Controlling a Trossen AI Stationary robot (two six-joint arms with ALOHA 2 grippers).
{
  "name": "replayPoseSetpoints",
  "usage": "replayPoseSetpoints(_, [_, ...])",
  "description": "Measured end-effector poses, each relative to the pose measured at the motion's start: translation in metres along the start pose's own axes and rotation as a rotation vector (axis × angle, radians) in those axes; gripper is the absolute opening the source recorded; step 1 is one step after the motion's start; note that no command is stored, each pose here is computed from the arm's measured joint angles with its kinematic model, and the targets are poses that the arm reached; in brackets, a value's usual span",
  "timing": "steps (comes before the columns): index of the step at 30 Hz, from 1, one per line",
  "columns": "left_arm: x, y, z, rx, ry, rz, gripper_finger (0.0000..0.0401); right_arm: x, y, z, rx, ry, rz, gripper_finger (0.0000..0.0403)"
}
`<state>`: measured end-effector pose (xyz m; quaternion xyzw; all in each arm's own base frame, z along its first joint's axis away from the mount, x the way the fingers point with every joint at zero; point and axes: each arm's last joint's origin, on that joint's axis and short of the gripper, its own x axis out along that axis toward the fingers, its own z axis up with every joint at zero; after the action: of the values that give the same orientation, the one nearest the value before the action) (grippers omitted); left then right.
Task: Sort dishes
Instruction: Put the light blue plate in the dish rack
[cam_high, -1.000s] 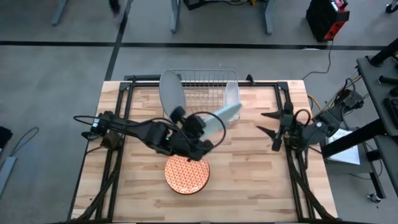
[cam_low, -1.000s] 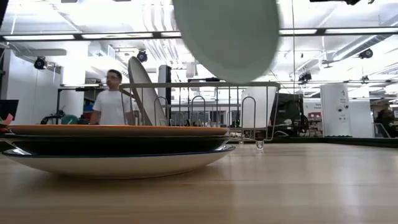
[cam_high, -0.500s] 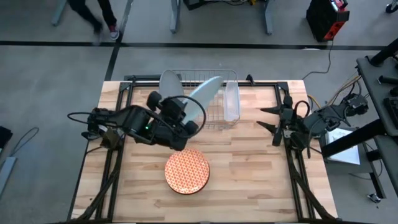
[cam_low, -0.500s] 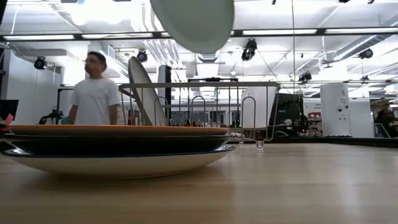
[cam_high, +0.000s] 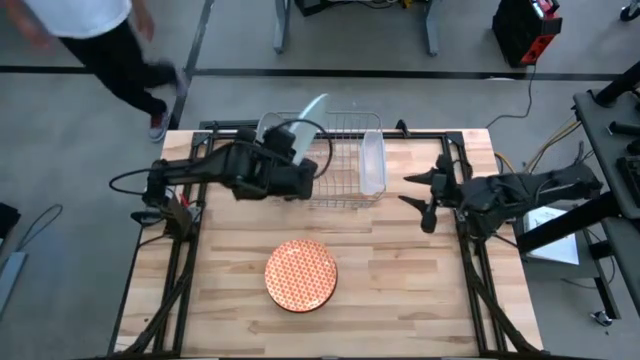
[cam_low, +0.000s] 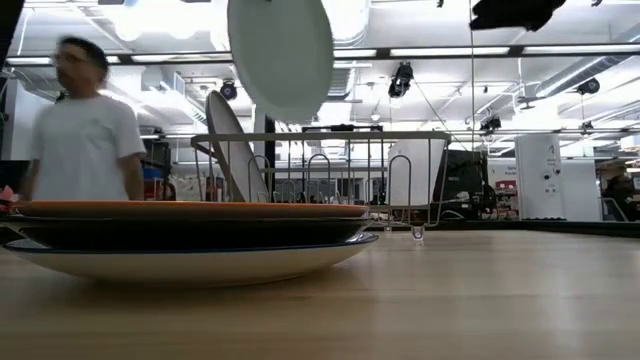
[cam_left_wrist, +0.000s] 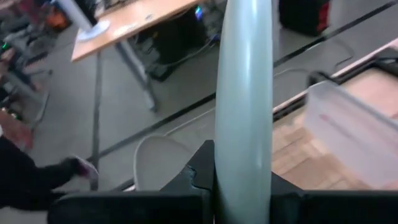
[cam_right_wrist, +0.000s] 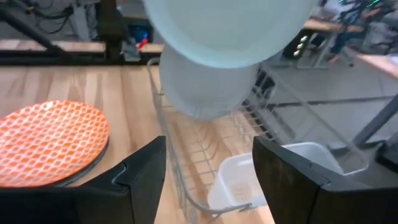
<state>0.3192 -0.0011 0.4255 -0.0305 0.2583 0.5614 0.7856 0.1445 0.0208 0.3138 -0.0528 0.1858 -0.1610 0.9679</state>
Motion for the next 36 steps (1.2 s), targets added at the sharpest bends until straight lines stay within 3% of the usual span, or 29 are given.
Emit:
replayPoseSetpoints(11, [0.036,-0.002,-0.016,0.008,0.073,0.104,0.0009,0.017,-0.003,-0.024,0.021,0.091,-0.047,0.0223])
replayPoseSetpoints(36, [0.045,-0.012,-0.031,-0.122,0.143,0.093,0.0009,0.017,-0.003,-0.030,0.043,0.085,-0.046,0.0216])
